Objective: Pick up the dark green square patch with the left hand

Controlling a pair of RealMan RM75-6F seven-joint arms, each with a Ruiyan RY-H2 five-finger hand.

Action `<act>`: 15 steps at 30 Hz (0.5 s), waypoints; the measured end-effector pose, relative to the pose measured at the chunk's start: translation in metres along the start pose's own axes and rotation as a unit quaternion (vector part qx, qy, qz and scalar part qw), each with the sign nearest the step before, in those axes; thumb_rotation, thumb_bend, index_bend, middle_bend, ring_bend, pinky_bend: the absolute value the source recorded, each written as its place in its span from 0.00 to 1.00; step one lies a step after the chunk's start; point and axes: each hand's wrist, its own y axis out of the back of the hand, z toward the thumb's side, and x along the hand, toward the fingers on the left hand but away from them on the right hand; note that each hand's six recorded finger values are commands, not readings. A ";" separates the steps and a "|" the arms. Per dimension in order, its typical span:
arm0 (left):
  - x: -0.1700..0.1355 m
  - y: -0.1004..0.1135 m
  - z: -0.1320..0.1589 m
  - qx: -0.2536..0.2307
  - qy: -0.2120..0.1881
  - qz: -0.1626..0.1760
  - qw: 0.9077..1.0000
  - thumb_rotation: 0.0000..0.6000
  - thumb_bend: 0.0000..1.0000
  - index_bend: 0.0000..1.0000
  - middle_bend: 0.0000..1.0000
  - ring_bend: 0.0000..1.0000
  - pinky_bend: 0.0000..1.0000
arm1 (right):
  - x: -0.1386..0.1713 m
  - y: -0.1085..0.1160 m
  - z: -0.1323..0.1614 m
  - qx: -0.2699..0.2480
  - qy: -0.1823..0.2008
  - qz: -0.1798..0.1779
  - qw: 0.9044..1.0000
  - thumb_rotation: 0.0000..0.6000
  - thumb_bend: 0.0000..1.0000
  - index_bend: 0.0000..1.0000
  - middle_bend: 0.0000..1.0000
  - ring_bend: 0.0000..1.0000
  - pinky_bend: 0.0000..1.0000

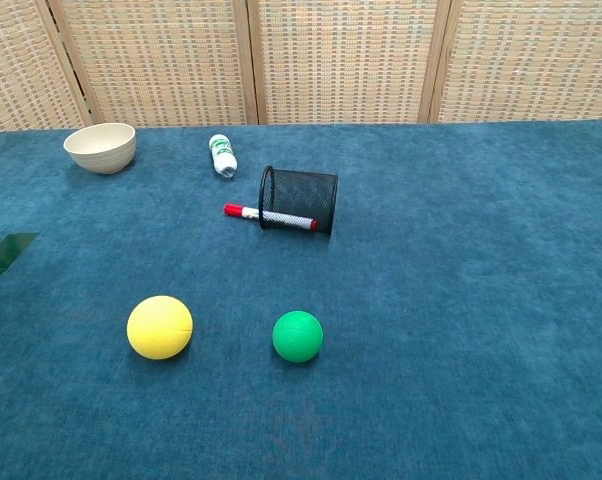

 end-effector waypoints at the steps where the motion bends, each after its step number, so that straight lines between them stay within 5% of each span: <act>1: 0.000 0.000 0.000 0.001 0.001 0.000 1.000 1.00 0.40 0.52 0.00 0.00 0.00 | 0.000 0.000 0.000 0.000 0.000 0.000 1.000 1.00 0.00 0.00 0.00 0.00 0.00; 15: 0.006 -0.001 0.003 0.013 0.008 -0.001 1.000 1.00 0.42 0.55 0.00 0.00 0.00 | 0.000 0.000 0.000 0.000 -0.001 0.000 1.000 1.00 0.00 0.00 0.00 0.00 0.00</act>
